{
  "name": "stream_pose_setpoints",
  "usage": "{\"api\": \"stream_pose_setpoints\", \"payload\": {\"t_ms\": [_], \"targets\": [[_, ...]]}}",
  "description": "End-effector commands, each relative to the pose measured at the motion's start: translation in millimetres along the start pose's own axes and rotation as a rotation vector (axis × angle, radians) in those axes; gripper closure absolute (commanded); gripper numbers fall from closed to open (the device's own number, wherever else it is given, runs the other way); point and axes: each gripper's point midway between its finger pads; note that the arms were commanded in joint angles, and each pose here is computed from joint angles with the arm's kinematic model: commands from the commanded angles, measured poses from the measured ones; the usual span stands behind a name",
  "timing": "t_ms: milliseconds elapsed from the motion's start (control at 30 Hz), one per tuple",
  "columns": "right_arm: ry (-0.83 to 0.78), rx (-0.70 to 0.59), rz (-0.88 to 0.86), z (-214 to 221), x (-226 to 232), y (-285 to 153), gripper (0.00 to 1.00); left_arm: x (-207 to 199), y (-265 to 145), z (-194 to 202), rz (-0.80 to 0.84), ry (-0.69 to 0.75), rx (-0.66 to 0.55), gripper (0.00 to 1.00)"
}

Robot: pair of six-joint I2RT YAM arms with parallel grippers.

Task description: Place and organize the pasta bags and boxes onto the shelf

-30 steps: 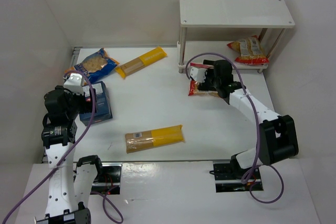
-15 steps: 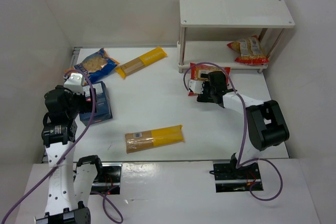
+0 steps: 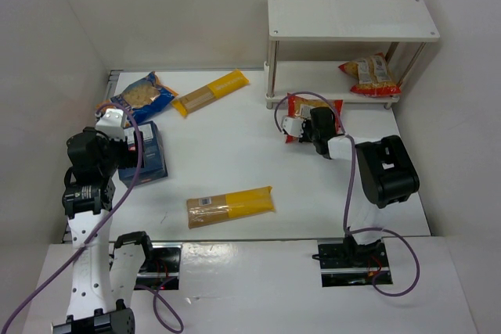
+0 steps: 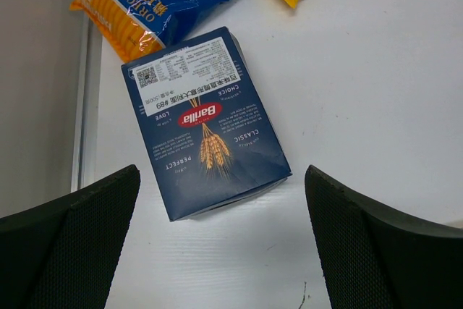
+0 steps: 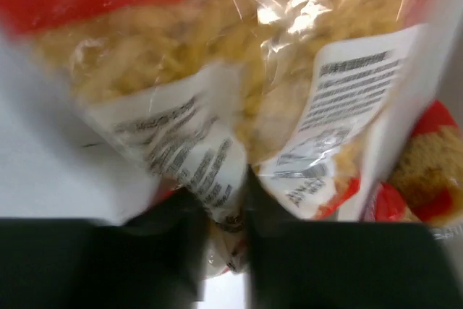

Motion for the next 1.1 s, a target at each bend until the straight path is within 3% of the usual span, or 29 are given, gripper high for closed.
{"api": "stream_pose_setpoints", "payload": {"t_ms": [0,67,600,900,1067], "targets": [[0.038,0.001,0.081,0.0,-19.7,1.1,0.84,4.4,0.2,-7.1,-0.012,0.025,-0.029,0.0],[0.044,-0.02,0.139,-7.0,-38.3,-9.8,1.0,4.4,0.2,-7.1,-0.012,0.025,-0.029,0.0],[0.022,-0.196,0.529,-72.8,-148.1,-157.0,1.0,4.4,0.2,-7.1,-0.012,0.025,-0.029,0.0],[-0.003,-0.212,0.781,-79.0,-188.3,-176.1,1.0,4.5,-1.8,-8.6,-0.015,0.027,-0.037,0.0],[-0.005,-0.223,0.841,-81.5,-203.2,-158.1,1.0,4.5,-1.8,-8.6,-0.015,0.027,-0.037,0.0]]}}
Point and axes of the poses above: each gripper's point midway between its finger pads, its own y axis out along the fingers, its own x axis along the line the jaws close on, z = x × y, and after that the axes turned 8 degrees about y, right-handed
